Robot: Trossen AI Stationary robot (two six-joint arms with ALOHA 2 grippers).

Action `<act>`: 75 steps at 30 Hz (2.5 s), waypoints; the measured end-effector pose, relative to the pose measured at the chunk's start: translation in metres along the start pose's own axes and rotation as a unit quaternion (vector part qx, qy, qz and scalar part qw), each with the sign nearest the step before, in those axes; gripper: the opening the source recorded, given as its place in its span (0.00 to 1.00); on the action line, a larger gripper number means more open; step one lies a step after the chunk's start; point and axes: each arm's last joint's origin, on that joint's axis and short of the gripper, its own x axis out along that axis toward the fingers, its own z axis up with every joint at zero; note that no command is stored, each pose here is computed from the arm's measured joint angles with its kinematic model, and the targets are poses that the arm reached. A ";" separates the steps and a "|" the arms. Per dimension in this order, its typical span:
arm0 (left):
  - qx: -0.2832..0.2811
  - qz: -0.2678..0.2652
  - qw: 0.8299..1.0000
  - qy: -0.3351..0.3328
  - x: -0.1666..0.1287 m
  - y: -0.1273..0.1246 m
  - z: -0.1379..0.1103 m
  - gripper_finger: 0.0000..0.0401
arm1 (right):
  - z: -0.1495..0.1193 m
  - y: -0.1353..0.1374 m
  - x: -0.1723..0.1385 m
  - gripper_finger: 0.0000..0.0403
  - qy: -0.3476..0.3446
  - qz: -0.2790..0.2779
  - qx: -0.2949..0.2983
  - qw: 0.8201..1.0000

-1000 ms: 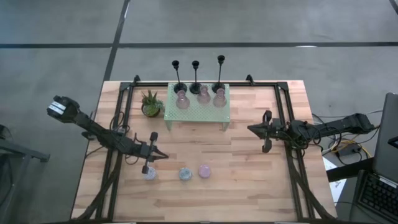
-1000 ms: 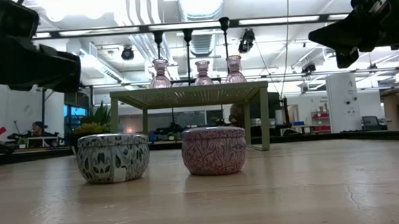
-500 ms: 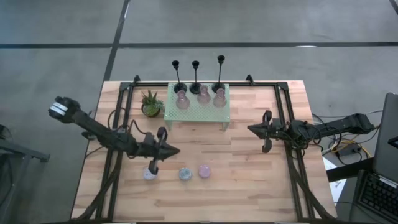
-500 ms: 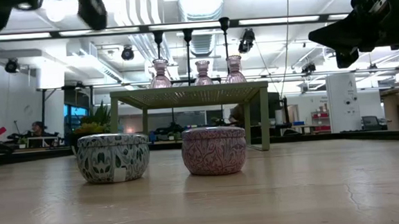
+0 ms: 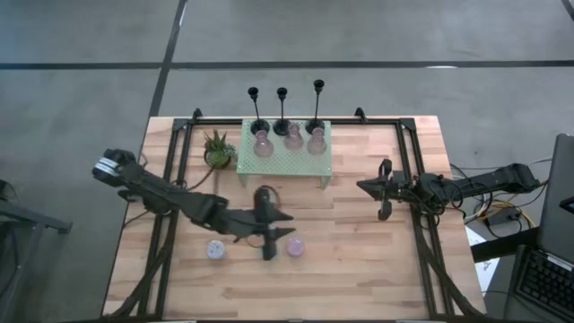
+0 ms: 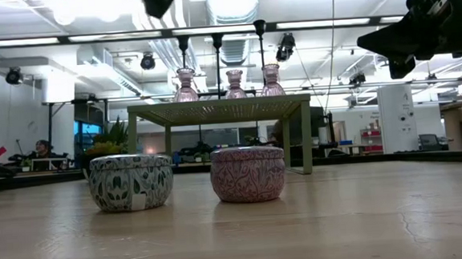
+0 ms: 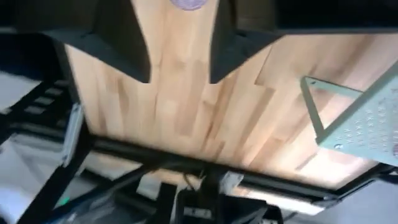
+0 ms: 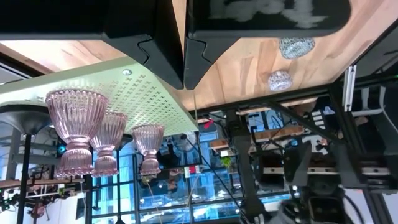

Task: Pick & Place candle stick holders
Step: Put the purple scented candle on the shelf aligned with the transparent pink candle holder

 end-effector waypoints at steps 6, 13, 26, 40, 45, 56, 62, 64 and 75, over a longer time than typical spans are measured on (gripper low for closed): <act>0.040 0.012 0.991 0.127 0.025 -0.013 0.014 0.68 | 0.000 0.000 0.000 0.02 0.000 0.000 0.000 1.000; 0.066 0.023 0.975 0.213 0.057 -0.024 0.000 0.85 | 0.000 0.000 0.000 0.02 0.000 0.000 0.000 1.000; 0.076 0.023 0.943 0.325 0.102 -0.023 -0.060 0.86 | 0.000 0.000 0.000 0.02 0.000 0.000 0.000 1.000; 0.070 0.015 0.936 0.344 0.122 -0.021 -0.081 0.86 | 0.000 0.000 0.000 0.02 0.000 0.000 0.000 1.000; 0.063 -0.003 0.931 0.361 0.126 -0.021 -0.089 0.86 | 0.000 0.000 0.000 0.02 0.000 0.000 0.000 1.000; 0.074 0.000 0.928 0.365 0.137 -0.020 -0.102 0.85 | 0.000 0.000 0.000 0.02 0.000 0.000 0.000 1.000; 0.072 -0.003 0.933 0.353 0.137 -0.021 -0.098 0.79 | 0.000 0.000 0.000 0.02 0.000 0.000 0.000 1.000; 0.072 -0.003 0.933 0.353 0.137 -0.021 -0.099 0.77 | 0.000 0.000 0.000 0.02 0.000 0.000 0.000 1.000; 0.077 -0.006 0.934 0.349 0.138 -0.019 -0.094 0.78 | 0.000 0.000 0.000 0.02 0.000 0.000 0.000 1.000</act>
